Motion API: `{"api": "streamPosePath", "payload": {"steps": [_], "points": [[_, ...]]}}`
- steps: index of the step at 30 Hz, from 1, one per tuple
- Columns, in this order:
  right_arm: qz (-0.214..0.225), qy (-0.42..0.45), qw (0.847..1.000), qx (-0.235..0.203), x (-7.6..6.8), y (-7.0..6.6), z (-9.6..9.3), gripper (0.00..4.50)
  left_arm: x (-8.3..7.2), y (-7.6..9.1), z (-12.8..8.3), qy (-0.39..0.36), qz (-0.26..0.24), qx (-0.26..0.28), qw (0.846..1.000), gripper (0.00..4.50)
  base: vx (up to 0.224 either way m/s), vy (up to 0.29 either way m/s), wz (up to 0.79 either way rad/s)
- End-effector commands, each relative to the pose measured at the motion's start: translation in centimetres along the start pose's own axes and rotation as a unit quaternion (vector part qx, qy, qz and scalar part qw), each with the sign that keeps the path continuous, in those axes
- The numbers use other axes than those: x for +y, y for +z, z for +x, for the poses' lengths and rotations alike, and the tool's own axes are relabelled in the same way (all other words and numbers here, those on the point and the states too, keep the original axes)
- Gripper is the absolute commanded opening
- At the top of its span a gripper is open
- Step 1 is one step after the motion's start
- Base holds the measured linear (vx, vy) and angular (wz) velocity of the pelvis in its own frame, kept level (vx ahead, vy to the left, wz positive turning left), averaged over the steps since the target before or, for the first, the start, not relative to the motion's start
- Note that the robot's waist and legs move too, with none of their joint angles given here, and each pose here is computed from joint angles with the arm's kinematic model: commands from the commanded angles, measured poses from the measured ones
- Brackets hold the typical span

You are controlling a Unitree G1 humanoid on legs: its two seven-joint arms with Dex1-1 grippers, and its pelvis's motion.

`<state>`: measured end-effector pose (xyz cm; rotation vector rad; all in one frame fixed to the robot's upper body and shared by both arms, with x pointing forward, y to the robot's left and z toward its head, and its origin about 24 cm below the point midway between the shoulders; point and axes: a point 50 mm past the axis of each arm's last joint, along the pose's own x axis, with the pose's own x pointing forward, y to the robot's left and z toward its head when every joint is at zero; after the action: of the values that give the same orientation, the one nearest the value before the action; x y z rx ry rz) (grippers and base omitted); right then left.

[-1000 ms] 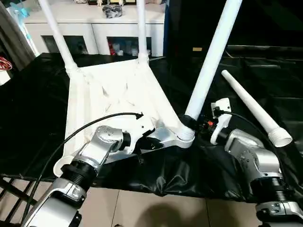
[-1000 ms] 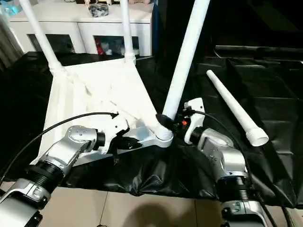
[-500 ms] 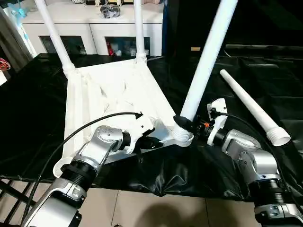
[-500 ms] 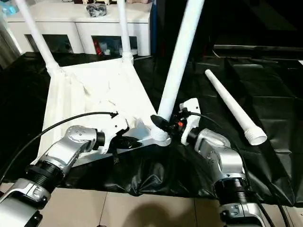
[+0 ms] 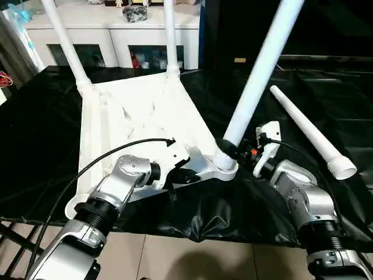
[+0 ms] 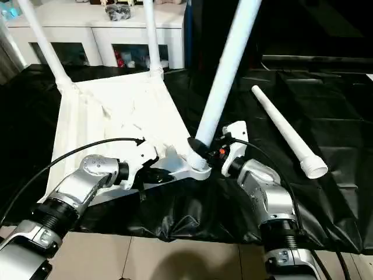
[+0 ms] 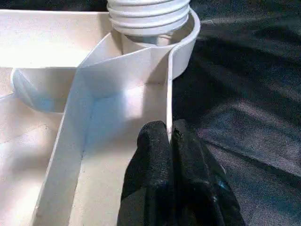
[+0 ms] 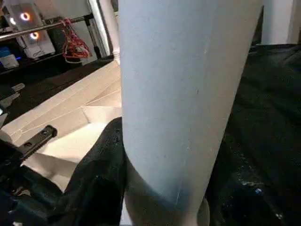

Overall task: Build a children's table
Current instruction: Insert table leg to table base

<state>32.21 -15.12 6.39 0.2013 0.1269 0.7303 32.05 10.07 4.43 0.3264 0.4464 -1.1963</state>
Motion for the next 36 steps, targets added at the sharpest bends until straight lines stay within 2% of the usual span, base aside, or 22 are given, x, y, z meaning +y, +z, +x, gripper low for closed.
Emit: {"api": "streamPosePath", "payload": {"steps": [1,19,27,30,36], "points": [[0.002,-0.004,1.000,0.008,-0.2,-0.5,-0.3,1.87,0.6,0.6,-0.5,0.019,0.008,-0.011,1.000,0.00,0.000,0.000,0.00],[0.005,-0.021,1.000,0.005,-0.8,-1.4,-2.0,1.87,0.9,0.7,-0.7,0.025,0.008,-0.010,1.000,0.00,0.000,0.000,0.00],[-0.071,-0.001,0.995,0.066,-0.4,-2.0,-2.0,1.87,0.9,0.6,-0.7,0.026,0.009,-0.007,1.000,0.00,0.000,0.000,0.00],[-0.087,0.001,0.994,0.069,-0.5,-1.7,-2.1,1.87,0.9,0.5,-0.8,0.027,0.009,-0.006,1.000,0.00,0.000,0.000,0.00],[-0.088,-0.013,0.994,0.058,-0.9,-1.2,-2.6,1.87,0.9,0.4,-0.8,0.028,0.008,-0.005,1.000,0.00,0.000,0.000,0.00]]}}
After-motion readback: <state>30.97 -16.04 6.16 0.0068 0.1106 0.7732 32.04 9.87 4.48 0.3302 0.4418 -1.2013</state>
